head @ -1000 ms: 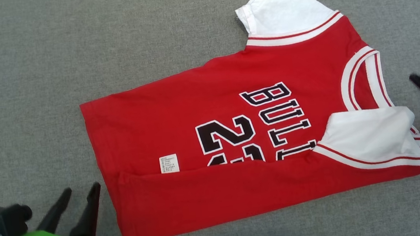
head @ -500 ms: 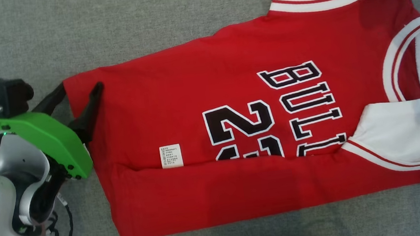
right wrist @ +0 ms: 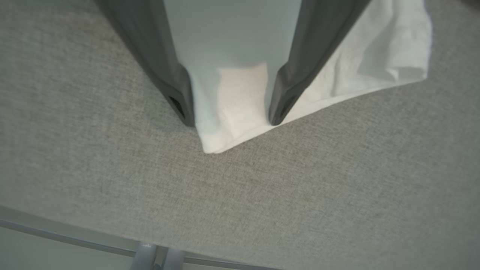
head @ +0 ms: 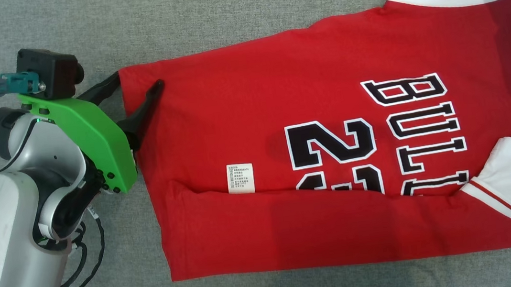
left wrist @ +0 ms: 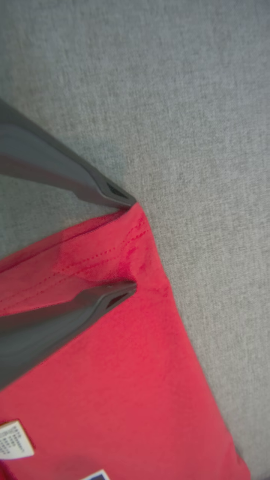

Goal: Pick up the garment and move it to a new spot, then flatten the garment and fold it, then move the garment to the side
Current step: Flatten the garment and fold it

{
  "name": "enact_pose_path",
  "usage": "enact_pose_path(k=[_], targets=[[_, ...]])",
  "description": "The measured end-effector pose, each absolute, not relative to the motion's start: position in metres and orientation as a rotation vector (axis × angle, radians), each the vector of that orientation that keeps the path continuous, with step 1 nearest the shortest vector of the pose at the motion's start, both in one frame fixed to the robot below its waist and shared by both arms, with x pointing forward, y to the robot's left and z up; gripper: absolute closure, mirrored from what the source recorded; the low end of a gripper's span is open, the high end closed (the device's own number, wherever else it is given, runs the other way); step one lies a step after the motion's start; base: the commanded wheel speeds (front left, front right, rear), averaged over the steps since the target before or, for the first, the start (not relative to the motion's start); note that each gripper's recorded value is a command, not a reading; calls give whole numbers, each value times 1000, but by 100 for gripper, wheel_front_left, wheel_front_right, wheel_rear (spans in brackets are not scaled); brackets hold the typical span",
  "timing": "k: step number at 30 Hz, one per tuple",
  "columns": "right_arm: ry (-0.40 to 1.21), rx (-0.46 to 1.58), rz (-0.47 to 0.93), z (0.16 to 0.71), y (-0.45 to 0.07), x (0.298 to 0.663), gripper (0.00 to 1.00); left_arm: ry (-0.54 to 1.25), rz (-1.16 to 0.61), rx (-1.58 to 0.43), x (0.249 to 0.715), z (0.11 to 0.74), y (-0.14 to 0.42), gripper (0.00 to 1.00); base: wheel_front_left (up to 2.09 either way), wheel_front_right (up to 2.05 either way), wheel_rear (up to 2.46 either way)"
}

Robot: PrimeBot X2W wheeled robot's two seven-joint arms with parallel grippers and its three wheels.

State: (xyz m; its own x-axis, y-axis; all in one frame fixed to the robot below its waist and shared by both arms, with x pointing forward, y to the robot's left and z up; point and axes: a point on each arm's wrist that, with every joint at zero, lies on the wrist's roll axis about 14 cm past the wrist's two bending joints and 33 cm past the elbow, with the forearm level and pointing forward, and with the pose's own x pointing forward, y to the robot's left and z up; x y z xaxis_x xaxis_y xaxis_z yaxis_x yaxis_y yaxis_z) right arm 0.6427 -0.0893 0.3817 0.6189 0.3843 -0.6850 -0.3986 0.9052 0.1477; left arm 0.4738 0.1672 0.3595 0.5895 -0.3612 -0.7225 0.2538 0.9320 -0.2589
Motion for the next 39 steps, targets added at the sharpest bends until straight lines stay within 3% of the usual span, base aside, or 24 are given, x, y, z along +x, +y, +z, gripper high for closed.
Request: enact_pose_path(k=[1, 2, 3, 4, 9, 15, 27, 37, 39], targets=[[798, -23, 451, 381, -90, 642, 52, 872, -358, -134, 473, 359, 167, 10, 0, 0, 0], [812, -10, 457, 381, -89, 641, 100, 872, -358, -133, 473, 360, 167, 38, 0, 0, 0], [824, 4, 462, 381, -89, 639, 100, 870, -359, -134, 473, 360, 167, 65, 0, 0, 0], [827, 17, 466, 381, -88, 639, 100, 869, -359, -140, 474, 359, 167, 100, 0, 0, 0], [757, 86, 471, 397, -89, 640, 100, 810, -357, -164, 481, 368, 164, 100, 0, 0, 0], [553, 222, 470, 448, -98, 638, 100, 705, -324, -199, 481, 387, 164, 100, 0, 0, 0], [391, 401, 501, 482, -127, 534, 100, 557, -300, -280, 446, 412, 150, 100, 0, 0, 0], [442, 568, 365, 462, -156, 423, 100, 490, -209, -369, 408, 415, 144, 100, 0, 0, 0], [442, 576, 325, 459, -166, 415, 100, 490, -218, -369, 404, 414, 138, 100, 0, 0, 0]])
